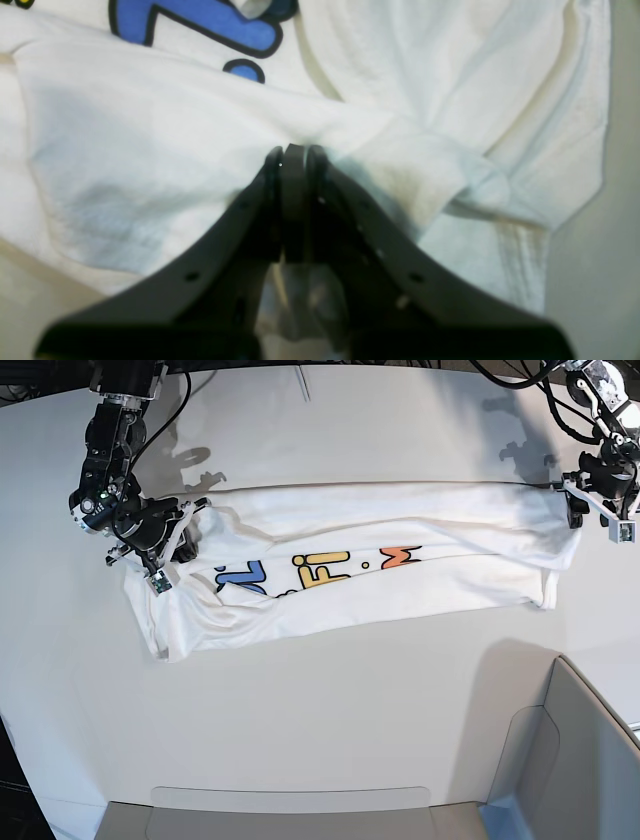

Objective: Layout the t-shirt on the table in an organized manner, then fold the t-shirt properly

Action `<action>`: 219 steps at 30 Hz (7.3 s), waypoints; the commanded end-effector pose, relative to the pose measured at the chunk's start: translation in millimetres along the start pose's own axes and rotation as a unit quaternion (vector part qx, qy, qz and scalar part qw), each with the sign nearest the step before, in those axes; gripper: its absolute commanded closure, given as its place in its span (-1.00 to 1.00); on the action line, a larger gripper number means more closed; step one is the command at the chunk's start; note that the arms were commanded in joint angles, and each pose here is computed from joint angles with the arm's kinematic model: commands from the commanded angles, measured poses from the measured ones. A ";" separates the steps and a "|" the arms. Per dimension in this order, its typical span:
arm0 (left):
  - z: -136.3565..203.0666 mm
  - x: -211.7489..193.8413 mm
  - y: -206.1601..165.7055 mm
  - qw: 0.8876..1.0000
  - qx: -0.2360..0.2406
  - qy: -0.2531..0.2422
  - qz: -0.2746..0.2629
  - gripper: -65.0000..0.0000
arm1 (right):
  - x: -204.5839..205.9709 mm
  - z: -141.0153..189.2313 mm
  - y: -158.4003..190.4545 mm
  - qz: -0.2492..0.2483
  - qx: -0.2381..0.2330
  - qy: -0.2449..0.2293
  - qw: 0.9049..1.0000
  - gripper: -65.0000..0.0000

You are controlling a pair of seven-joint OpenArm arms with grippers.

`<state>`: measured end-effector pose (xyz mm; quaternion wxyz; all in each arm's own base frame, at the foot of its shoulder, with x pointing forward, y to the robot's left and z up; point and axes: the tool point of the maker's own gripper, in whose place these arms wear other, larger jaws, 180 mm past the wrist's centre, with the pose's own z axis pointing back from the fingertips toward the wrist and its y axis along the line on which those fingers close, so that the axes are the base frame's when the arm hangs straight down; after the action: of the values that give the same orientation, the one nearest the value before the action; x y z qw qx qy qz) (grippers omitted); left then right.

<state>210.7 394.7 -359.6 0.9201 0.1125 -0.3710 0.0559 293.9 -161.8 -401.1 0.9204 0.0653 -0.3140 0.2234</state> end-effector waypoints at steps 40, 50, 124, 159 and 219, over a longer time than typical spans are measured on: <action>23.3 39.0 15.2 0.984 -0.013 -0.145 0.103 -0.12 | -32.5 4.1 -11.0 0.013 -0.026 0.072 0.997 0.90; 20.6 52.9 -23.3 0.979 -0.084 -0.146 0.112 -0.12 | -33.2 4.1 -10.7 0.013 -0.026 0.073 0.997 0.90; -4.0 42.9 -43.4 0.991 -0.062 -0.088 0.076 -0.11 | 86.3 98.0 -80.4 0.106 -0.122 -0.081 0.984 0.90; -4.2 44.1 -42.5 0.991 -0.062 -0.088 0.074 -0.11 | 119.4 151.6 -94.3 0.019 -0.089 -0.242 0.966 0.90; -4.0 45.4 -42.5 0.991 -0.062 -0.090 0.074 -0.11 | 111.0 194.1 -123.9 0.011 -0.113 -0.252 0.961 0.90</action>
<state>244.4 351.3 -354.8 0.8945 0.0274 -0.4354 0.0972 318.1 -282.6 -195.6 0.8282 0.0213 -0.5376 0.1568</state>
